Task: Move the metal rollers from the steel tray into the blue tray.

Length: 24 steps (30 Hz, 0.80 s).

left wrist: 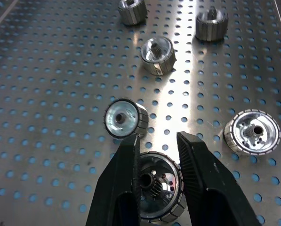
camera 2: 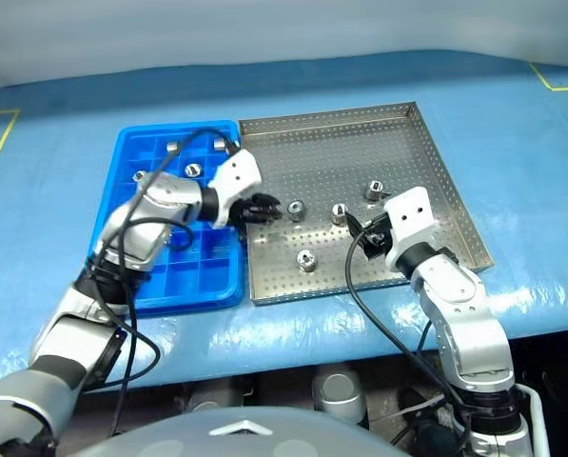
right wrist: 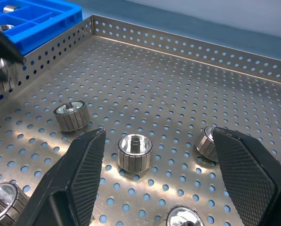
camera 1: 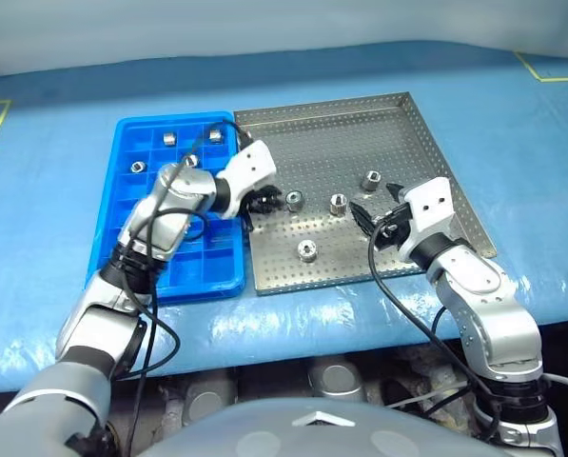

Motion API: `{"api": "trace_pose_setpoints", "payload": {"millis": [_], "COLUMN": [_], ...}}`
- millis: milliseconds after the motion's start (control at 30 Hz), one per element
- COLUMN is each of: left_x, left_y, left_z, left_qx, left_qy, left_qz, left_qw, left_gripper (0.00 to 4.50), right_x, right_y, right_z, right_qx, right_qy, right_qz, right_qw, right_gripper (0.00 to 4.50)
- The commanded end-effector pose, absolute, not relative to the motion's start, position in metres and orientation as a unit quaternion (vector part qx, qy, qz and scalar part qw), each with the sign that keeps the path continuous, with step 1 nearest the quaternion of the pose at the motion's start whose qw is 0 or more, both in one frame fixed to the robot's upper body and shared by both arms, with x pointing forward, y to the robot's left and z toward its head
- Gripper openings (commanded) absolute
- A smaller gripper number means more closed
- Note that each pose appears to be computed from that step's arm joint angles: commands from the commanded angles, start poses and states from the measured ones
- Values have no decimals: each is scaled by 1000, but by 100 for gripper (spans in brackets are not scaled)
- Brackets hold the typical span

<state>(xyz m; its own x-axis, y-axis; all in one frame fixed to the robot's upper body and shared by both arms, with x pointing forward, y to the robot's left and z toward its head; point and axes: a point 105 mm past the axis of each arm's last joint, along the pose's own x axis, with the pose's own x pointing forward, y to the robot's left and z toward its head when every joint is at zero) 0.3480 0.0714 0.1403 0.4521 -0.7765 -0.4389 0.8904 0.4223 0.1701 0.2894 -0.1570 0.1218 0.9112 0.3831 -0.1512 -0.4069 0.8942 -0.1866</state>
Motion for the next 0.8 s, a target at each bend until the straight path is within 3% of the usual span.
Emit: {"api": "trace_pose_setpoints", "payload": {"millis": [33,200,400,667,800], "left_x": [352,355,337,342,348], "left_y": [94,159,227,214,217], "left_z": [177,186,166,128,123], "left_qx": [187,238,273,246,247], "left_qy": [100,111,171,199,202], "left_qz": [-467,-342,-213,-194,-166], "left_qw": [859,902,923,928,933], "left_gripper": [93,93,93,93,93], "right_x": [290,291,293,297,297], "right_y": [-152,-146,-140,-125,-125], "right_z": [131,130,126,126,129], "right_qx": [-111,-108,-105,-106,-110], "right_qy": [33,33,40,40,34], "right_qz": [213,226,244,280,285], "right_qw": [970,968,963,953,952], "right_gripper": [379,379,379,379,379]}}
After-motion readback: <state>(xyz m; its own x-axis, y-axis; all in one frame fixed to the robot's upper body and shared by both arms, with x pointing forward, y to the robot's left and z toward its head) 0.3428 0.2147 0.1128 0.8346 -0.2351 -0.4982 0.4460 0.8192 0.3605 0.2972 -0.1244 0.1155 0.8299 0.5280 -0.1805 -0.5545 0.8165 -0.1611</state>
